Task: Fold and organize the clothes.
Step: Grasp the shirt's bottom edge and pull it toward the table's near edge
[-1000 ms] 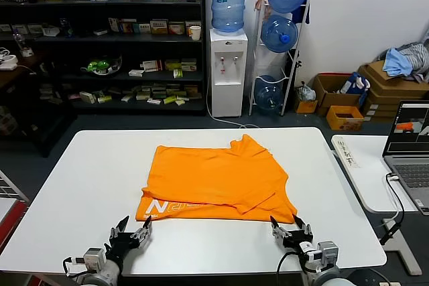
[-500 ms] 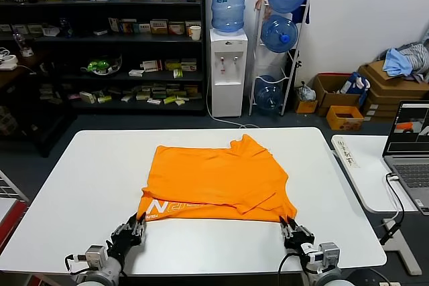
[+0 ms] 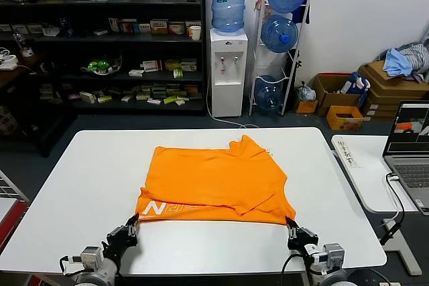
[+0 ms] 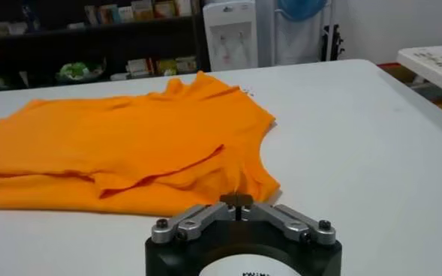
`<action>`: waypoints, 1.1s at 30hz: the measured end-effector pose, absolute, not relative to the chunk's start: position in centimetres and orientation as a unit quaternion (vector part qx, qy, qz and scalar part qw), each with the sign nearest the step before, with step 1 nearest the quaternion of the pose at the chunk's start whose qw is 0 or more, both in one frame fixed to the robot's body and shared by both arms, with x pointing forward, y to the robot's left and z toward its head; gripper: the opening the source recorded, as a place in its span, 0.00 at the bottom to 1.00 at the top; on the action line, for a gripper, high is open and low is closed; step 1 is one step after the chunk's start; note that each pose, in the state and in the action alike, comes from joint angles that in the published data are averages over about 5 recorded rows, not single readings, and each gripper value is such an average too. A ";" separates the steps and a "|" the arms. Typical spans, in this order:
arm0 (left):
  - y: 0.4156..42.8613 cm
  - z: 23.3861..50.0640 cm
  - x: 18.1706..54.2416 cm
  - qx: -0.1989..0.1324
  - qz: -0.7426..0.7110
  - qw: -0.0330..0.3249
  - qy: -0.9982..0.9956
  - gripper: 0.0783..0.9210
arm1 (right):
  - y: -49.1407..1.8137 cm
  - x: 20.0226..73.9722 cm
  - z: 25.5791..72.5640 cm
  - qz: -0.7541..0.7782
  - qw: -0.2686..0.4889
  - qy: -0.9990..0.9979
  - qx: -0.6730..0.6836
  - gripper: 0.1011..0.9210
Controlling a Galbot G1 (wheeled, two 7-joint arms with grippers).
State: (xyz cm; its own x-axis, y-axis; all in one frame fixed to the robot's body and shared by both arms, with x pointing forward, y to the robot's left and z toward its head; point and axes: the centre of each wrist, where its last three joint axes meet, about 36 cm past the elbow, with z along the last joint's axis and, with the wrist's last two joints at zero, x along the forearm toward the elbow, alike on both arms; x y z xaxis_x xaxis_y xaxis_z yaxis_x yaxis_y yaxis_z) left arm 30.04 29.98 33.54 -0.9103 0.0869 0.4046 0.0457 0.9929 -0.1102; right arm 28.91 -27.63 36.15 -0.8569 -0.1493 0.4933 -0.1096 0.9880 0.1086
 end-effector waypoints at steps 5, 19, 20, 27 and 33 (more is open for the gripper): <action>30.6 35.2 29.3 -0.028 0.052 0.218 -0.974 0.01 | -27.8 27.2 37.5 -0.034 0.276 -0.958 0.071 0.03; 30.7 39.0 25.5 -0.029 0.047 0.260 -0.964 0.01 | -27.3 23.3 40.3 -0.028 0.320 -0.944 0.071 0.03; 30.6 39.2 25.2 -0.031 0.047 0.264 -0.963 0.01 | -27.3 23.2 40.4 -0.028 0.323 -0.944 0.070 0.03; 30.1 40.3 23.2 -0.037 0.046 0.285 -0.957 0.03 | -27.0 22.2 41.1 -0.021 0.331 -0.941 0.062 0.05; 30.1 41.1 22.9 -0.036 0.042 0.291 -0.955 0.20 | -27.0 22.4 41.9 -0.005 0.318 -0.946 0.056 0.24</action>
State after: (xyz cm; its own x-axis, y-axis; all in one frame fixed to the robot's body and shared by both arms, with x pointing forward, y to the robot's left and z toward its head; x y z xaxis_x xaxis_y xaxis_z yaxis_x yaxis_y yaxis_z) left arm 22.93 30.06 41.14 -0.8285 0.0927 0.5522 0.0436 0.9939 -0.1015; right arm 22.42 -27.00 41.86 -0.7915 -0.1086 0.6014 -0.1023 0.9937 0.0448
